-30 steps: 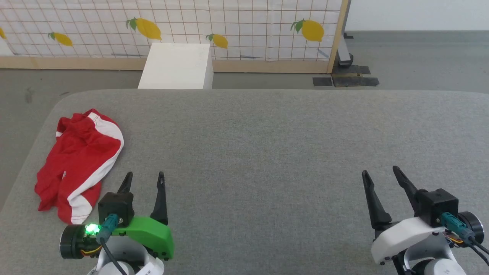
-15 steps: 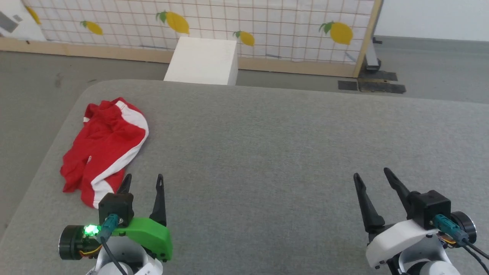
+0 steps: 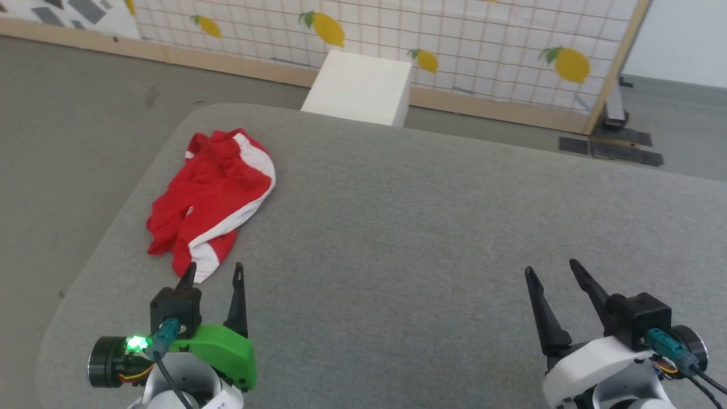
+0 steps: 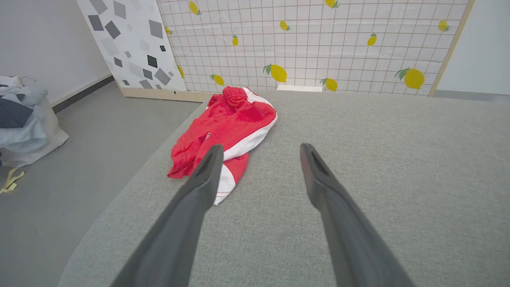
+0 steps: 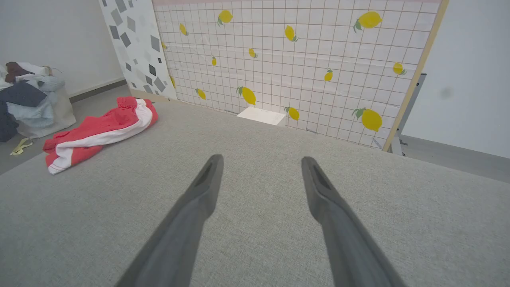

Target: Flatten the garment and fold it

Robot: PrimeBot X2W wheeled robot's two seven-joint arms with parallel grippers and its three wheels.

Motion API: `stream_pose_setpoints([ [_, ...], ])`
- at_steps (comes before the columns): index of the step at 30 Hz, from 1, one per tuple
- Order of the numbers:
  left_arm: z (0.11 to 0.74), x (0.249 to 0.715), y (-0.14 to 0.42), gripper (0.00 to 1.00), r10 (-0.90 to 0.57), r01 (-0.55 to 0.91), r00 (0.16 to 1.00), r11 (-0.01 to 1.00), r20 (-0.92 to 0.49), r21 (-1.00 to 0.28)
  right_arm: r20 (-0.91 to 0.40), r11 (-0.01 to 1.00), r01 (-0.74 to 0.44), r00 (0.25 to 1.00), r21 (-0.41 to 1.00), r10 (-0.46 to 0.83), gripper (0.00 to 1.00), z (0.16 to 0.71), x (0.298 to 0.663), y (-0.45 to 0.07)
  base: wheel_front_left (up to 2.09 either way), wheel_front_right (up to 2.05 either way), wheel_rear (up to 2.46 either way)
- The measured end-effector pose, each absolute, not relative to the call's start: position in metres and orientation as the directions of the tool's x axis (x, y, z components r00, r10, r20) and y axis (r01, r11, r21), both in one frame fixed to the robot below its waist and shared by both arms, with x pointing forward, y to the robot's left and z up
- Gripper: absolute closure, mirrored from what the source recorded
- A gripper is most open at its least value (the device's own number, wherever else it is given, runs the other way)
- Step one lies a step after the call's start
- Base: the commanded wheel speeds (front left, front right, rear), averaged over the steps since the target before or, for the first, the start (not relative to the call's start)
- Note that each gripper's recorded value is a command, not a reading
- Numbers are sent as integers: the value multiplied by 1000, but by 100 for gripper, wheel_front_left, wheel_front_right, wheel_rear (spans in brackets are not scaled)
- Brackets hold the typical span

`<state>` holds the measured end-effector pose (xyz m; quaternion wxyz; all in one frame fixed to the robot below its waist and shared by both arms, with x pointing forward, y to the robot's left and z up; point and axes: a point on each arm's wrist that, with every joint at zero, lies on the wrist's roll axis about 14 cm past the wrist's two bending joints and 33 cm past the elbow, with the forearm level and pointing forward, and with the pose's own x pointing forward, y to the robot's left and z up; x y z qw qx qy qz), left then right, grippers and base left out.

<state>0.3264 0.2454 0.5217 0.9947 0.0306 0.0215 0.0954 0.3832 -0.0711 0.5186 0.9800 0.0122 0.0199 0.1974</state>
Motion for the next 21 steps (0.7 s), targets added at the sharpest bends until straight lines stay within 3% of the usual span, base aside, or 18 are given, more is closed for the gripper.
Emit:
stream_pose_setpoints([
  [21, 517, 284, 285, 0, 327, -322, 943, 943, -57, 88, -37, 834, -547, 834, 72, 550, 0, 517, 379, -10, 0, 0, 0],
])
